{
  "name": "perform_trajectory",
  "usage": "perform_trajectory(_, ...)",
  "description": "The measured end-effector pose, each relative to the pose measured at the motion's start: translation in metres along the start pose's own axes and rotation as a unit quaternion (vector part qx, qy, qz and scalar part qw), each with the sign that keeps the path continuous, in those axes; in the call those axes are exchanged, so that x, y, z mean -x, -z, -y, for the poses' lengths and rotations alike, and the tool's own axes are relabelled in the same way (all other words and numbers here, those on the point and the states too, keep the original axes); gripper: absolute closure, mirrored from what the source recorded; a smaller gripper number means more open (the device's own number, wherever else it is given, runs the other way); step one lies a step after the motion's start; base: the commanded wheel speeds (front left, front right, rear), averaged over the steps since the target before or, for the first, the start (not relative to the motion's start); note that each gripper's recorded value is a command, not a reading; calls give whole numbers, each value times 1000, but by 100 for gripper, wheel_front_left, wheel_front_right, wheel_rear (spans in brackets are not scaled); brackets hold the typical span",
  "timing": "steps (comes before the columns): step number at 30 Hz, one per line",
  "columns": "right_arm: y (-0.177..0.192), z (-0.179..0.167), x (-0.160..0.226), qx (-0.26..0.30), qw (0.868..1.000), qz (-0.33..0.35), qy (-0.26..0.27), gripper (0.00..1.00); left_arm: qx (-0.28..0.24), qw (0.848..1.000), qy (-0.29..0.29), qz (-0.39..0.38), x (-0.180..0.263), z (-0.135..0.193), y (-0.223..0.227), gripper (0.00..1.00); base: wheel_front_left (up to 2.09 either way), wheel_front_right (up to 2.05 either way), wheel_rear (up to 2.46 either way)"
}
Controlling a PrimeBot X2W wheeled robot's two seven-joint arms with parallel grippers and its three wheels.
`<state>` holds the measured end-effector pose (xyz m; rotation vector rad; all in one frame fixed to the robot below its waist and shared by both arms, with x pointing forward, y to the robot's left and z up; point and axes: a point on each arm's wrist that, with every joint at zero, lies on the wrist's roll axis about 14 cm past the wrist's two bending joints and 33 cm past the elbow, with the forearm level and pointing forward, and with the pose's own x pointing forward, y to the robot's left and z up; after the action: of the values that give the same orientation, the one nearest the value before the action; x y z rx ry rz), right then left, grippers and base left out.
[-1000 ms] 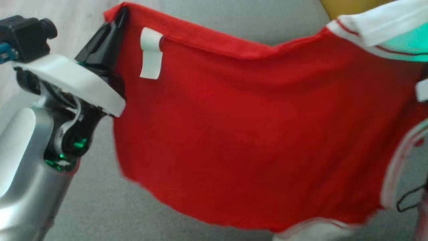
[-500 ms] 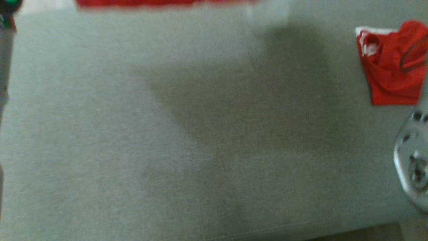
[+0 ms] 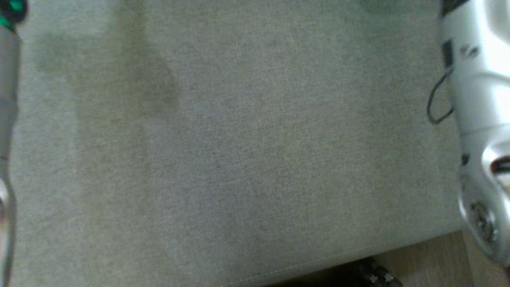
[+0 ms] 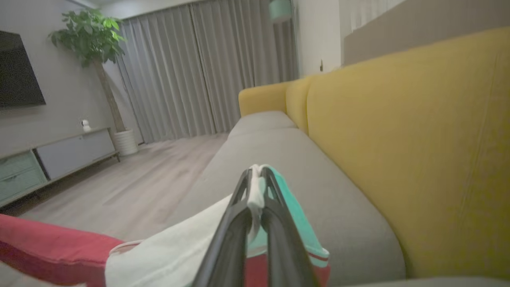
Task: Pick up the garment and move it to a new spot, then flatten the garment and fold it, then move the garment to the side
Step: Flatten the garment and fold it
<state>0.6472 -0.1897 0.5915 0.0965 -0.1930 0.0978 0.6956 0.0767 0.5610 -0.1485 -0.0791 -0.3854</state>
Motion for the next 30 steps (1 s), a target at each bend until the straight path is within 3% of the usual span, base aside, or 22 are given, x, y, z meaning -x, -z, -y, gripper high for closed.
perform_trajectory(4, 70, 6, 26, -17, 997, -70, 9, 100, 36, 997, -2, -61, 15, -1, 76, 100, 0, 0, 0)
perform_trajectory(6, 85, 6, 39, -27, 996, -84, 12, 100, 50, 996, -4, -77, 26, 1, 95, 100, 0, 0, 0)
perform_trajectory(16, 70, -1, 111, -91, 994, -42, 33, 100, 119, 990, -9, -74, 89, 14, 93, 100, 0, 0, 0)
perform_trajectory(21, 66, -4, 170, -99, 993, -48, 50, 100, 129, 987, 0, -92, 144, 34, 96, 100, 0, 0, 0)
perform_trajectory(30, 44, -11, 269, -123, 987, -68, 75, 100, 163, 979, -45, -113, 256, 65, 95, 100, 0, 0, 0)
